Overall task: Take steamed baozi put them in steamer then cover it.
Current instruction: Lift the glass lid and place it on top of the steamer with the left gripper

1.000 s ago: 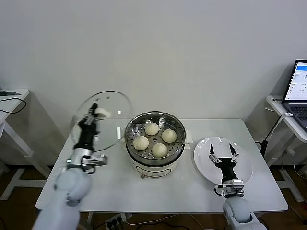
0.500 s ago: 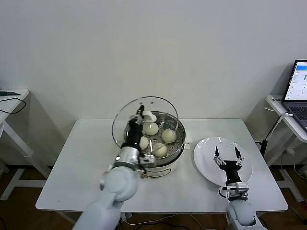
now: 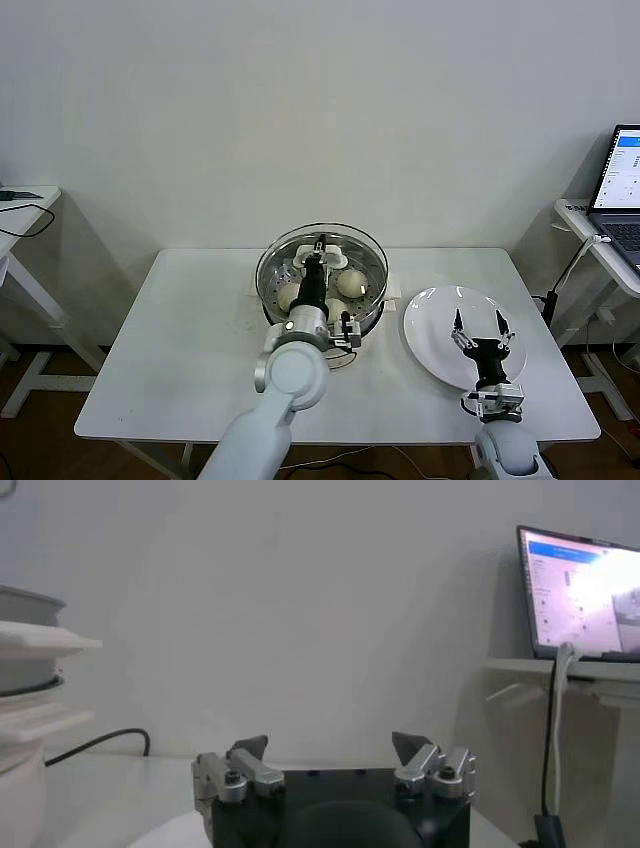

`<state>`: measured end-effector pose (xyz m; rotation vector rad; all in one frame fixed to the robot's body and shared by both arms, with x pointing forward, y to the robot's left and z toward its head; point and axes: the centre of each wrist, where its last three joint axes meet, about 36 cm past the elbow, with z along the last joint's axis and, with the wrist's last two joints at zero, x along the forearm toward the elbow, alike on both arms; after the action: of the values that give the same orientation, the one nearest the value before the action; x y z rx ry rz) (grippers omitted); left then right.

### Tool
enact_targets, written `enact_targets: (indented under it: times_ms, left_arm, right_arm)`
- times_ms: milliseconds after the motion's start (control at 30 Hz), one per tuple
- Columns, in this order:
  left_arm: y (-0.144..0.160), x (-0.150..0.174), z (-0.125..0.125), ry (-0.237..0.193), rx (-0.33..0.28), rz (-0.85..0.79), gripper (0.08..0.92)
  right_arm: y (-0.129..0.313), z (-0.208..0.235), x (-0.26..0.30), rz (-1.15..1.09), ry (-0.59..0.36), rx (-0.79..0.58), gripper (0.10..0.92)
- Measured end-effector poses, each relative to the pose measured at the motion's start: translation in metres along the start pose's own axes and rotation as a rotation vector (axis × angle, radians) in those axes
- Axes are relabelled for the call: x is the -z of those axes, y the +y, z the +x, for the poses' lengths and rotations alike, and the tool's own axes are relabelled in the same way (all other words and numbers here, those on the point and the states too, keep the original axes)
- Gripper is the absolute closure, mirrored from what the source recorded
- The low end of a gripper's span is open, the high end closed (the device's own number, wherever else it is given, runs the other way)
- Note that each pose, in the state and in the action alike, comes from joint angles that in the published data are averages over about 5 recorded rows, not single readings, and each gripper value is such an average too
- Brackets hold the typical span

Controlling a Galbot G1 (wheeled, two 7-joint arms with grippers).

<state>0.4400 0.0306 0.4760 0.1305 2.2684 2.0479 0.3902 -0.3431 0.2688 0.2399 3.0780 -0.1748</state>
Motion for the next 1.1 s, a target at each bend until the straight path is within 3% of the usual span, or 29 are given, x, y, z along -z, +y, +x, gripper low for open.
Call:
enact_targets:
  times_ms: [400,1100]
  left_arm:
    - [-0.014,0.012,-0.017,0.026,-0.026,-0.012,0.804]
    - [-0.043,0.006,-0.032,0.052,-0.045,-0.074,0.804]
  right_arm:
    - [0.002,-0.002,0.000,0.003,-0.004,0.007,0.200]
    - [0.003,-0.003,-0.001,0.004,-0.002,0.009,0.200]
